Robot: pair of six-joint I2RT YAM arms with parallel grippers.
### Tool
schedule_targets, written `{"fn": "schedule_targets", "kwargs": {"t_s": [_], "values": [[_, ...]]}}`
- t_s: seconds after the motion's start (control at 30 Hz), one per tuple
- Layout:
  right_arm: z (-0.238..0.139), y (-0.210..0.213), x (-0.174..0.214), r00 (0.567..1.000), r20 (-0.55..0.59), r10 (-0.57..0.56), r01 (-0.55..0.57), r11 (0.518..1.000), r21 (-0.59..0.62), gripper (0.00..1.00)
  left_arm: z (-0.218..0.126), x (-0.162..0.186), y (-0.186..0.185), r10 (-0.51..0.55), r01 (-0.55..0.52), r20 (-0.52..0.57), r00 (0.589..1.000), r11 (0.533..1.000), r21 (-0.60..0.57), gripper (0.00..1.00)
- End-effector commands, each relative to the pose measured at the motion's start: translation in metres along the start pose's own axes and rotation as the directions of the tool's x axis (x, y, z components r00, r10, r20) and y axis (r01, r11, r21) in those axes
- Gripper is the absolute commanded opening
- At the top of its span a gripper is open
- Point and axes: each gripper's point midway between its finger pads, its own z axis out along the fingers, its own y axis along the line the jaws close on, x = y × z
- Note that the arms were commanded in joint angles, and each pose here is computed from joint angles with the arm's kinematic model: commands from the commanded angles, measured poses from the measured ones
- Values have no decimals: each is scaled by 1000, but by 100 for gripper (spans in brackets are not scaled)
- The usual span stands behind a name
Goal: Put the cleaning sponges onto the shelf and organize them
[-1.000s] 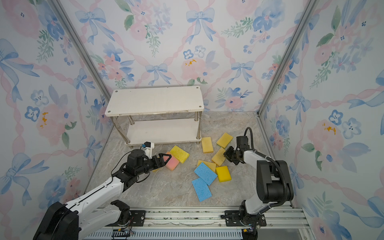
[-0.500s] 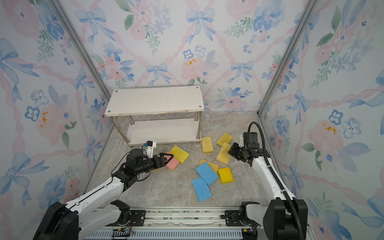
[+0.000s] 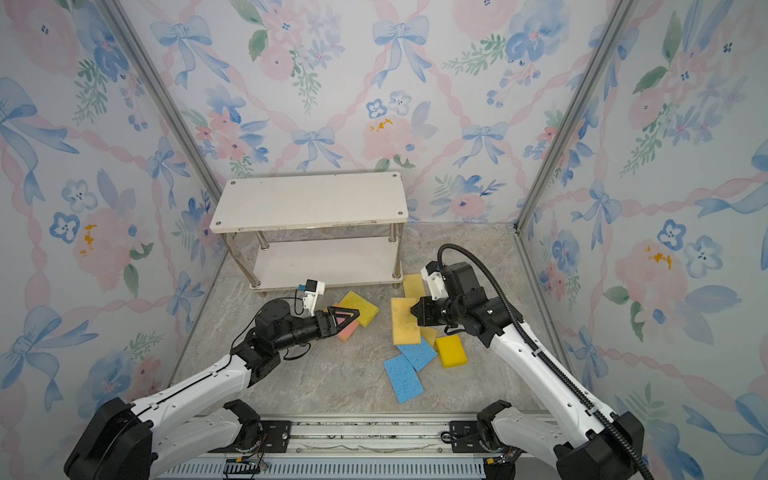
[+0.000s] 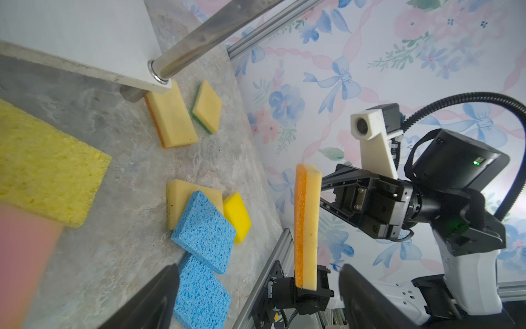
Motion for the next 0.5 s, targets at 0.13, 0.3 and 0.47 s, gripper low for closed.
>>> {"fn": "schedule_targets", "kwargs": {"t_s": [0.13, 0.3, 0.47], "values": [[14, 51, -5, 993, -31, -113, 111, 992, -60, 6, -4, 0, -35, 8, -9, 6, 1000, 993, 119, 87], [22, 68, -3, 988, -49, -149, 144, 986, -80, 6, -4, 4, -34, 5, -6, 5, 1000, 993, 117, 83], [27, 75, -1, 985, -61, -162, 156, 984, -90, 6, -1, 8, -36, 9, -8, -6, 1000, 993, 121, 78]]}}
